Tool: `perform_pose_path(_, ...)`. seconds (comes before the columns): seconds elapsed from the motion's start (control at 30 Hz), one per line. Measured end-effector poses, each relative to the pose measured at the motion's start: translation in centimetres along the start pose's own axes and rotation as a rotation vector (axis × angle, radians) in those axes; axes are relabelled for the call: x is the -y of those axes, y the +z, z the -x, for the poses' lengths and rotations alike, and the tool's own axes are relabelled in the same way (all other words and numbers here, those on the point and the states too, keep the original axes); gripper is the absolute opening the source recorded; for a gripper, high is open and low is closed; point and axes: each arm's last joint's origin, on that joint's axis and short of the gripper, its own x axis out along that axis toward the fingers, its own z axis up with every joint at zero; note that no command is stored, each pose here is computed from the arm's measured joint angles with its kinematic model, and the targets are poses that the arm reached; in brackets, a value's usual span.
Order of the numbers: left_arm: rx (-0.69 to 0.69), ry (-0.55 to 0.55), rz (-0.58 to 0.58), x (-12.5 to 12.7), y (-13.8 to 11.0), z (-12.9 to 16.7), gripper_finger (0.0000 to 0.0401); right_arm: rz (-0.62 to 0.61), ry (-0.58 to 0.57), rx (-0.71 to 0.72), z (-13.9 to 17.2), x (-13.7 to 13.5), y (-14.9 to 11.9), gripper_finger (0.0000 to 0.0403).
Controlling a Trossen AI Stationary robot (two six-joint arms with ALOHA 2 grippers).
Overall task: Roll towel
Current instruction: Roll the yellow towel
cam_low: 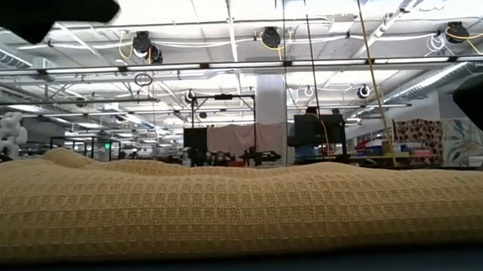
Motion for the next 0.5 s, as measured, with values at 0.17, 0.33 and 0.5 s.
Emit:
perform_pose_path(0.17, 0.057, -0.03, -0.046, 2.1, -3.3, -1.9, 0.0243, -0.015, 0.001, -0.003, 0.0, 0.0, 0.0, 0.0166)
perform_pose_path(0.33, 0.047, 0.081, -0.132, 2.6, -5.9, -4.1, 0.0259, -0.021, 0.013, -0.016, -0.1, 0.0, 0.0, 0.014)
perform_pose_path(0.5, 0.047, 0.16, -0.219, 2.5, -6.4, -4.6, 0.0261, -0.028, 0.019, -0.022, -0.1, 0.0, -0.1, 0.0128)
